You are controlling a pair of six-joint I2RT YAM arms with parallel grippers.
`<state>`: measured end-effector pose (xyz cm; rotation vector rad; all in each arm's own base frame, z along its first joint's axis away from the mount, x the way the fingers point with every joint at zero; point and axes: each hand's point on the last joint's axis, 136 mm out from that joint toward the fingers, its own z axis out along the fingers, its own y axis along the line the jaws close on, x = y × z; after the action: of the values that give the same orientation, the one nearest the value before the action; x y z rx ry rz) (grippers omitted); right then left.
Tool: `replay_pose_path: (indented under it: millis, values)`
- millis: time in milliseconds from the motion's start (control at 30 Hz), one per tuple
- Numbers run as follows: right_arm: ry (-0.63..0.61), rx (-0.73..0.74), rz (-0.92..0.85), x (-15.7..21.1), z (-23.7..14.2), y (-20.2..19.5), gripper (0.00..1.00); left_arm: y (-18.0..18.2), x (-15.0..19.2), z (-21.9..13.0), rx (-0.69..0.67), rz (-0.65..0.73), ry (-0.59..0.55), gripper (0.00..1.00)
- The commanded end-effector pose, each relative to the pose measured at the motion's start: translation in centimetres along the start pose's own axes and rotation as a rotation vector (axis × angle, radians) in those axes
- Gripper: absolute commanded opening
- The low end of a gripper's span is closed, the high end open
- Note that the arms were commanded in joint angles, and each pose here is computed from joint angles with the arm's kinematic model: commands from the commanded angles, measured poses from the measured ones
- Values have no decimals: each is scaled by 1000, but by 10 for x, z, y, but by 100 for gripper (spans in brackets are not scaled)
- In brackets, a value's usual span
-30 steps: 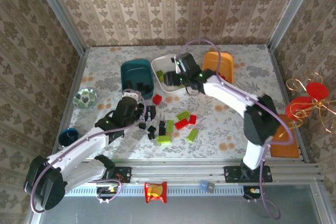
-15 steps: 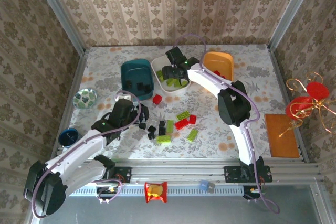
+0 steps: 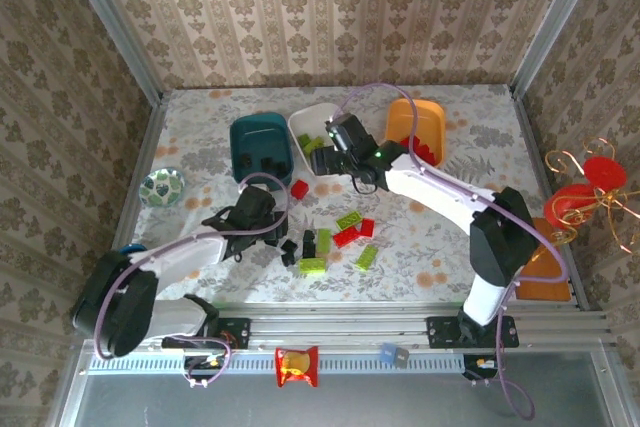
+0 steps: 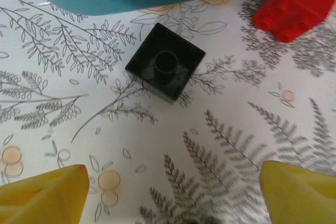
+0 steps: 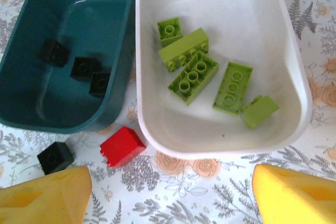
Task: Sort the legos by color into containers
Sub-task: Pick up the lego from the middle-left of the table.
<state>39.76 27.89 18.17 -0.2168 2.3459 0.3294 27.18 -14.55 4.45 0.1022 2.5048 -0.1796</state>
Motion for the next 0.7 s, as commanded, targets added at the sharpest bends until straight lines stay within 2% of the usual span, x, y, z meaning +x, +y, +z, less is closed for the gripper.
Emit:
replay_pose_path:
  millis: [0,167,400,667]
  values:
    - [-55,4,46,-5,-13,-8,81,-1,-34,9,-42,23,-114,83]
    - [-82,0,54,-4,-27,-12,81,4,-43,35,-98,48,-126,79]
    - [-97,-6,53,-4,-37,-14,81,2,-51,56,-91,28,-142,69]
    - [-102,-8,45,-3,-43,-16,82,2,-37,63,-90,38,-123,47]
